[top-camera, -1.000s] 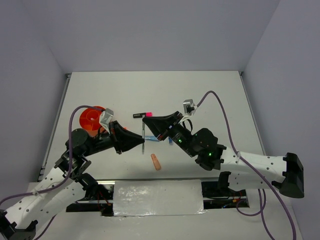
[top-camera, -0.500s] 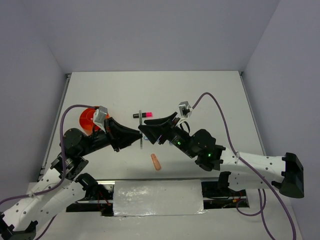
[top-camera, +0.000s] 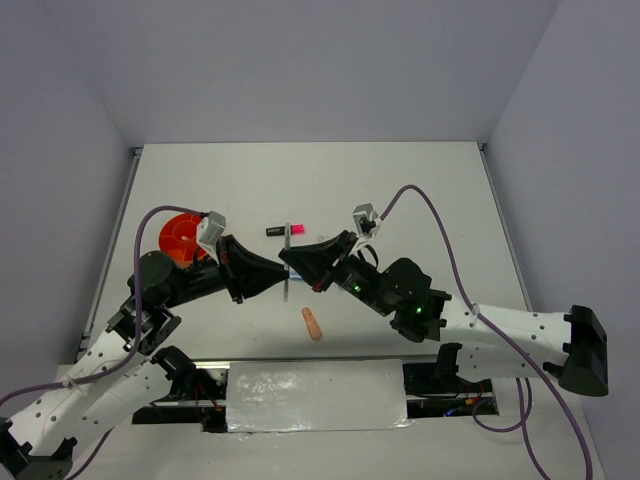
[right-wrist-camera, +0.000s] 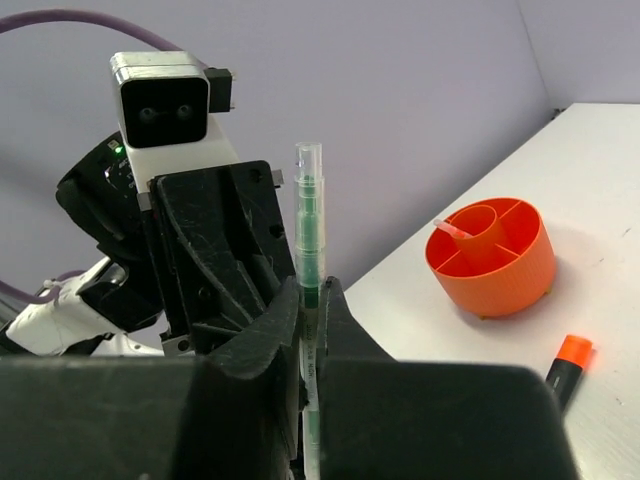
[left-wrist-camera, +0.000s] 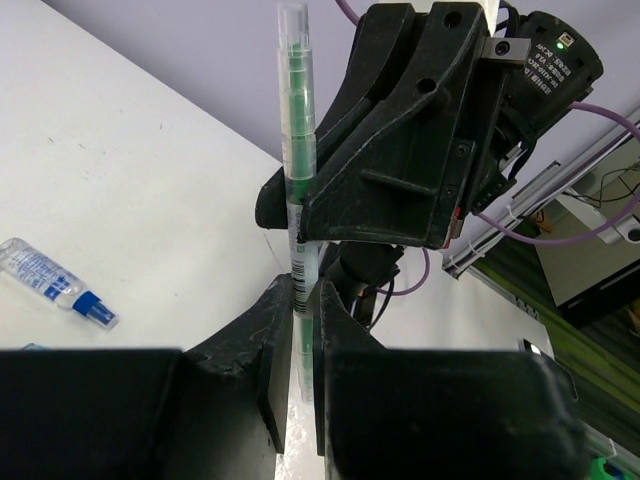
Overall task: Sort the stationery into containers
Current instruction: Close the pen cap on the pen.
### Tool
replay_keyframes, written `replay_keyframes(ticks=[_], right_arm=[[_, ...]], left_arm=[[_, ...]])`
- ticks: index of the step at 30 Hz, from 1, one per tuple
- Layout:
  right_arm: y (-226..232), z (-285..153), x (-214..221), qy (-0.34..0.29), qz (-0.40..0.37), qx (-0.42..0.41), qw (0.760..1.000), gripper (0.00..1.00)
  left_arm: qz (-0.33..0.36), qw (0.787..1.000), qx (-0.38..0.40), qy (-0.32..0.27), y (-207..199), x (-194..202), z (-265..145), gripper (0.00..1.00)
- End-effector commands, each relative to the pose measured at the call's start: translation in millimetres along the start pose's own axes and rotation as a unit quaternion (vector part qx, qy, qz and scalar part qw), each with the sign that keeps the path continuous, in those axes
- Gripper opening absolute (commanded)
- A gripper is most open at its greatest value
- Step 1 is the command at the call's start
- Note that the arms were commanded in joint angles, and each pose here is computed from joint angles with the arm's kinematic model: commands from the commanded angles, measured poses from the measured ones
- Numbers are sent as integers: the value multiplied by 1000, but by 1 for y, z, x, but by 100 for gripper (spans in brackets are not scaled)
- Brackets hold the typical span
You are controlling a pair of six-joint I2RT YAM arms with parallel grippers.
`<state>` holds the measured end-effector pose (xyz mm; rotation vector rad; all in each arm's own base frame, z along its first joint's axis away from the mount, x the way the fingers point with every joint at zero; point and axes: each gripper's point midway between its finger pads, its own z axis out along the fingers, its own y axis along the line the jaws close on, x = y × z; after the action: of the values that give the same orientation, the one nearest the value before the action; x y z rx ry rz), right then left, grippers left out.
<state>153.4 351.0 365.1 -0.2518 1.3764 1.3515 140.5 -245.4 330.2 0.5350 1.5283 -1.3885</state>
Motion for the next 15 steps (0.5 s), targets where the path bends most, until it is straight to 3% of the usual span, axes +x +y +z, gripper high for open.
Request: replay_keyframes(ticks=[1,2,5,6,8,10,12,15], right_arm=[[21,5,-22,-25,9,-28,999,0],[21,5,-20,-23,9,-30,999,0],[22,5,-19,-22,14,-34,999,0],[23,5,-19,-23,14,-36,999,0],[26,6,-18,-21,17,-44,999,0],[29,5,-18,-20,18,-50,998,0],[29,5,-20,-24,18,-51,998,0],[32,5,-20,-25,26,-57,998,0]], left_arm=[[41,999,31,-10,-15,-14,1,13],[43,999,33,-9,-16,-14,1,34],[48,998,45,-13,-22,-19,2,53],[49,998,47,-12,-22,-20,3,53],[53,997,54,-14,-25,-23,4,49],[55,997,59,-13,-25,-23,6,39],[52,997,57,-9,-24,-22,7,23],[48,997,54,-9,-21,-19,8,13]])
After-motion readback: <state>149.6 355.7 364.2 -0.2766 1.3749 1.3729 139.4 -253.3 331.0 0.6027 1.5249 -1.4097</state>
